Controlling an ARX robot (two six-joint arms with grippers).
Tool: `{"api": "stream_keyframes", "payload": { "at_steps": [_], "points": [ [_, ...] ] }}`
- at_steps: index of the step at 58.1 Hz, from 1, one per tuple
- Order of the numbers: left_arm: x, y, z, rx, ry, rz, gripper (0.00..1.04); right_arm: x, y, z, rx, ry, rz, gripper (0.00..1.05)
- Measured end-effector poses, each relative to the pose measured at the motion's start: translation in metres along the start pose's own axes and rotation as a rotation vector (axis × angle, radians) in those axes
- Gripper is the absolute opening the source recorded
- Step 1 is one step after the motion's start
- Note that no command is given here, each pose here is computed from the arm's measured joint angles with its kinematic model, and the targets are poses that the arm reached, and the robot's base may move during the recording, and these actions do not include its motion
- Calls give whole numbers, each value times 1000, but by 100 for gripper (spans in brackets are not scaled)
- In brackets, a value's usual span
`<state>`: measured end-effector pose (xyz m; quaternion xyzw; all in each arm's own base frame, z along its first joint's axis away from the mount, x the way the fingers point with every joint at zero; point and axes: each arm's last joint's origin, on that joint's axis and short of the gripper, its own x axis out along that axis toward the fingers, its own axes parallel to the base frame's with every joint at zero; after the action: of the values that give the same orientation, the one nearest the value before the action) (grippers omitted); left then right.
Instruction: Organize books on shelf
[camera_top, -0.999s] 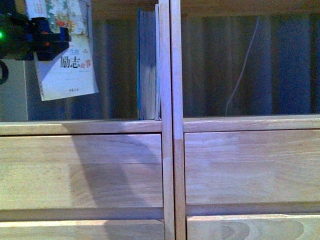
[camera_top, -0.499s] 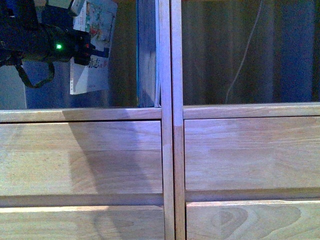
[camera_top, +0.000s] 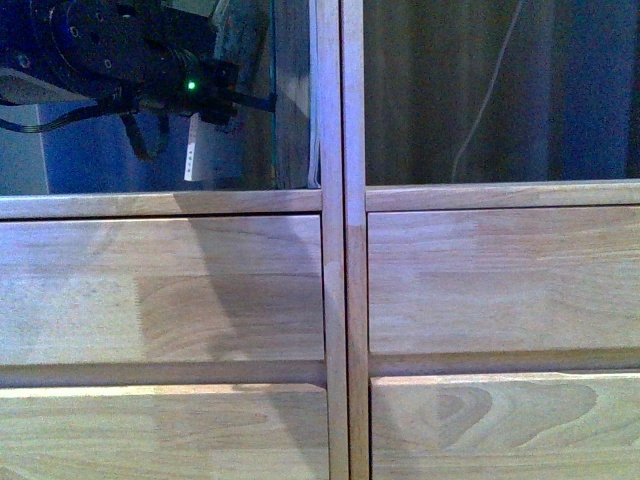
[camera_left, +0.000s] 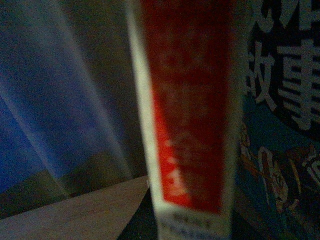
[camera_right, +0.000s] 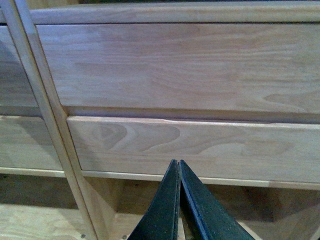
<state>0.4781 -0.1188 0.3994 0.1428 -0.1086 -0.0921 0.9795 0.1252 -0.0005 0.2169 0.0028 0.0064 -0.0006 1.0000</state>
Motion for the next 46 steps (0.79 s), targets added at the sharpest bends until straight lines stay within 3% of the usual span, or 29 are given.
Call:
{"api": "stream_keyframes", "payload": {
  "at_steps": [23,46],
  "points": [
    [0,-17,-8,2,34,-48,7,-9,0,-25,0,-7,1,3],
    [-10,-20,-35,1,64,-71,66,-15,0,-37,0,-12,1,3]
  ]
}}
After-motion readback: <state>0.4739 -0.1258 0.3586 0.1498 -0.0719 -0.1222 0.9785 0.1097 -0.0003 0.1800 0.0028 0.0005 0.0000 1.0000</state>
